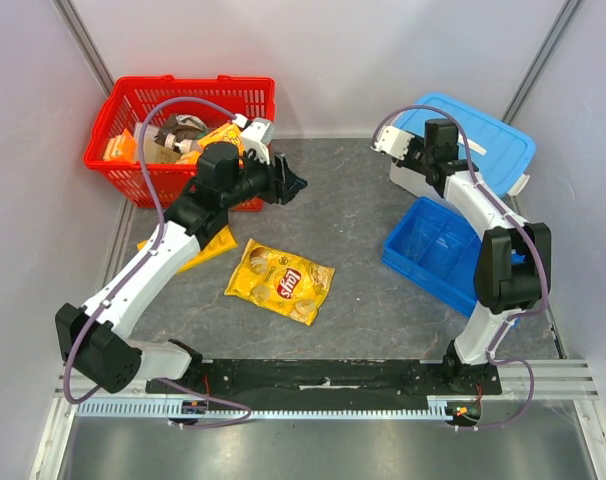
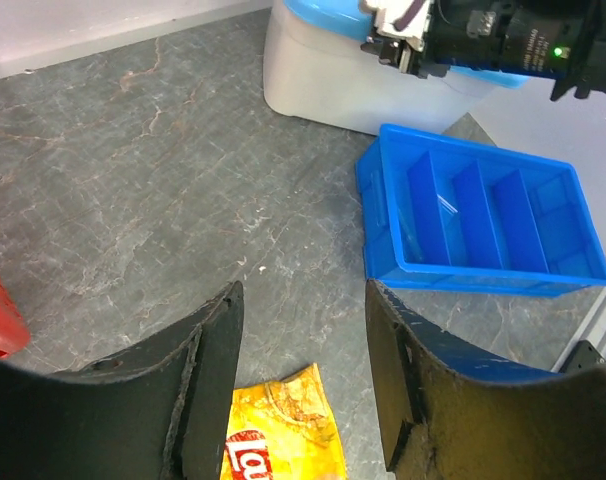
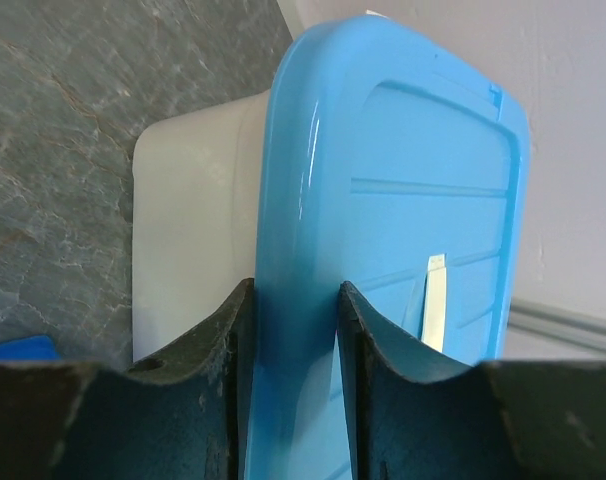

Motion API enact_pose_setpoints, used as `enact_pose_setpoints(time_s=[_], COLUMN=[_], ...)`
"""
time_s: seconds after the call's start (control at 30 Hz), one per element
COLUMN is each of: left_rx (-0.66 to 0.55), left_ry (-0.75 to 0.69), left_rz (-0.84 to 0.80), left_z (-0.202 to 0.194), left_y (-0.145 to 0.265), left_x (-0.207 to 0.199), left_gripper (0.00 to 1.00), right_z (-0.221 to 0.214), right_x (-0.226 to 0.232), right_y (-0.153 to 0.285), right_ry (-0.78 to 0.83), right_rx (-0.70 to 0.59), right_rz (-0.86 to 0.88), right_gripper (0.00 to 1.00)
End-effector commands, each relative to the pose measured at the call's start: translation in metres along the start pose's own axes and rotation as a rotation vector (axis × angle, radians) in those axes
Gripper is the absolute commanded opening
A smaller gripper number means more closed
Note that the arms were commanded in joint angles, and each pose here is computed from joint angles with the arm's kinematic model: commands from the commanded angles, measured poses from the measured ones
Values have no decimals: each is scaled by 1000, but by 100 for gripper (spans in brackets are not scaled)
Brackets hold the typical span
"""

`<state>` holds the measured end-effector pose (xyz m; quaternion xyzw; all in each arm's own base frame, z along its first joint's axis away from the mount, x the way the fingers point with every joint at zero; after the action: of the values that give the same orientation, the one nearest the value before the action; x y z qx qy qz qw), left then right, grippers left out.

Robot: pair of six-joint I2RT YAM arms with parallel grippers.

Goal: Organize the chemistry lab equipment

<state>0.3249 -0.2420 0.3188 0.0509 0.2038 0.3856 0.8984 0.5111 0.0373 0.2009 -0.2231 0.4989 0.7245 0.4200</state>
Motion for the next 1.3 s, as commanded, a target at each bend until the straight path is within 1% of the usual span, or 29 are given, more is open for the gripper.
enact_pose_setpoints(time_s=[0.0,0.17,0.33,0.4,0.43,0.47,0.57,0.7,0.73,0.77,0.83,0.93,1.0,1.07,1.1,1.17,1.2,1.23,1.27], left_rx=[-57,-29,-11,-17,-15,-16,-15,-28,-30,-34,-49,-67,-79,-88,-91,-96,-99,-101,-104], left_ry=[23,54,94,96,97,99,95,81,82,76,70,56,52,46,44,35,28,17,1], left_rz=[47,66,29,19,18,22,14,2,1,-5,-14,-31,-37,-51,-55,-74,-84,-91,-108], left_z=[23,20,26,30,30,31,32,34,35,38,45,56,60,65,66,69,71,71,70], left_y=[-9,-32,-51,-55,-59,-60,-68,-78,-80,-83,-88,-95,-100,-107,-111,-121,-125,-128,-132], left_x=[3,12,8,7,7,9,9,11,11,10,9,7,7,6,6,5,5,4,2], left_gripper=[58,56,53,53,53,53,52,53,52,53,52,52,53,53,53,53,53,53,53], right_z=[28,45,68,74,76,77,80,91,94,98,105,115,121,118,105,79,71,53,42], right_x=[26,34,43,43,43,44,39,27,29,28,23,7,-6,-25,-39,-57,-69,-63,-73], right_y=[2,6,8,10,11,11,14,30,33,38,47,69,85,99,100,102,106,101,103], right_ry=[53,96,141,150,157,158,157,100,79,63,-8,-151,-307,-469,-581,-805,-872,-948,-1026], right_rx=[-160,-238,-319,-341,-348,-351,-363,-409,-434,-452,-478,-536,-586,-586,-515,-381,-349,-270,-241], right_rz=[124,150,143,136,134,135,109,67,78,78,78,43,-21,-96,-177,-272,-296,-286,-315], right_gripper=[31,31,31,31,34,38,57,79,83,84,87,88,88,88,88,87,87,88,87])
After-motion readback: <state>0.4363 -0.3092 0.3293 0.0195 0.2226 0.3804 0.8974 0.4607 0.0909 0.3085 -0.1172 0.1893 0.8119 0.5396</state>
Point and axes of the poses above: each gripper's point midway between its finger pads, its own y axis back along the fingers, its own x axis along the line the jaws close on, z = x × y, the point moved 2 cm from there along y, back along the fingers, and after that the axes turned 1 degree about y, right-handed, at the moved point
